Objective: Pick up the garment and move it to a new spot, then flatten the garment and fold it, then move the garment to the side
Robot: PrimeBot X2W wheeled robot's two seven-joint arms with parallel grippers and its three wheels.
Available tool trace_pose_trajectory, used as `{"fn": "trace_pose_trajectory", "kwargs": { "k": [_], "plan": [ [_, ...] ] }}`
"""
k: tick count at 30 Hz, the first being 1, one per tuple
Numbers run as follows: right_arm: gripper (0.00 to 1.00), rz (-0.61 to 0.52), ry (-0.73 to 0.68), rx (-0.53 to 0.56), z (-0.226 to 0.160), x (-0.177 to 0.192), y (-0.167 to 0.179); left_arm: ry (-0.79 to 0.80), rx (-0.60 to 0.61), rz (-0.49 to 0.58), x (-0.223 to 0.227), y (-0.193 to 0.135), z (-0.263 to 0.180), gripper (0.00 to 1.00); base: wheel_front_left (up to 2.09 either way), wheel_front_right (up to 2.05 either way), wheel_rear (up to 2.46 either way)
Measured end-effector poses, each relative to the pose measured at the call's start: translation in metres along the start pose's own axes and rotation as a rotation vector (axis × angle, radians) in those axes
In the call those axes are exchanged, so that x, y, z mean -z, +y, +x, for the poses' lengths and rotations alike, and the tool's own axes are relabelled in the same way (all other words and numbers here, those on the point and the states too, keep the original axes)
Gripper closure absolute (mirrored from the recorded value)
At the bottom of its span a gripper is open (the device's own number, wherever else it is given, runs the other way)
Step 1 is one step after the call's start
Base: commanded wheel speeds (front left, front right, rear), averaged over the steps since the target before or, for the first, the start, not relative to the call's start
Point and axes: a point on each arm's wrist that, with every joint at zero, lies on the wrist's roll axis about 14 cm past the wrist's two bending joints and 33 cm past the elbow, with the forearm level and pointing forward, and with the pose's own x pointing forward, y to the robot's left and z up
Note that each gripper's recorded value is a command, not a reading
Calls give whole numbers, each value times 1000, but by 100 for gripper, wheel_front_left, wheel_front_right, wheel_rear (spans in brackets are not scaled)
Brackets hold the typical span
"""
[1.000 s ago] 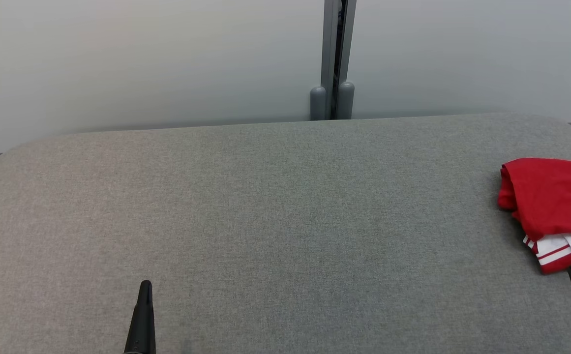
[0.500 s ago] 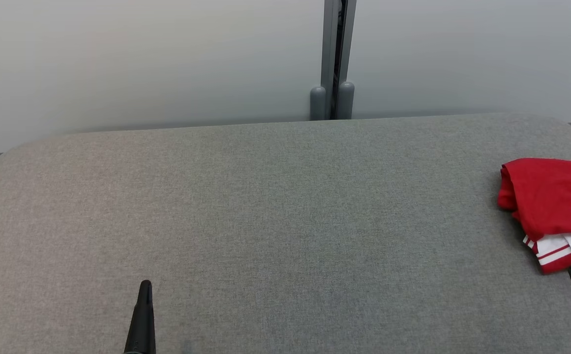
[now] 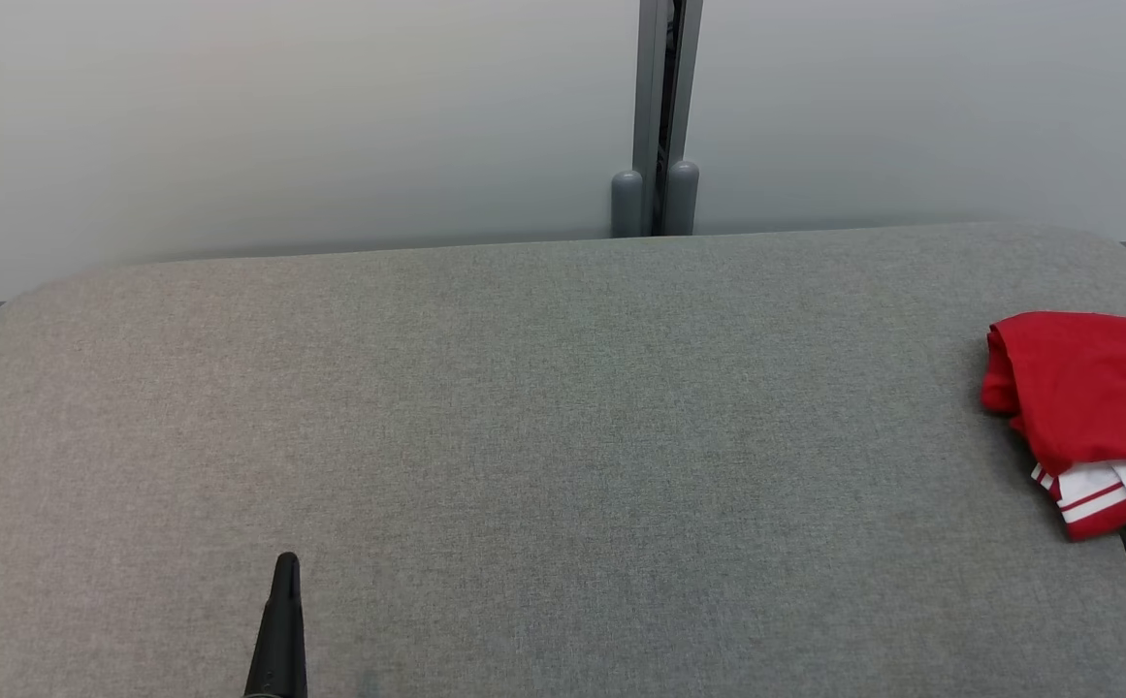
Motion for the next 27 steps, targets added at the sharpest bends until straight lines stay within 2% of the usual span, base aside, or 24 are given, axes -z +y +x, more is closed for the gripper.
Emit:
{"fn": "trace_pose_trajectory", "kwargs": {
  "k": [27],
  "plan": [
    [100, 0, 1, 1, 0, 0, 0, 0, 0, 0, 0, 0, 0, 100, 0, 0, 0]
  ]
}}
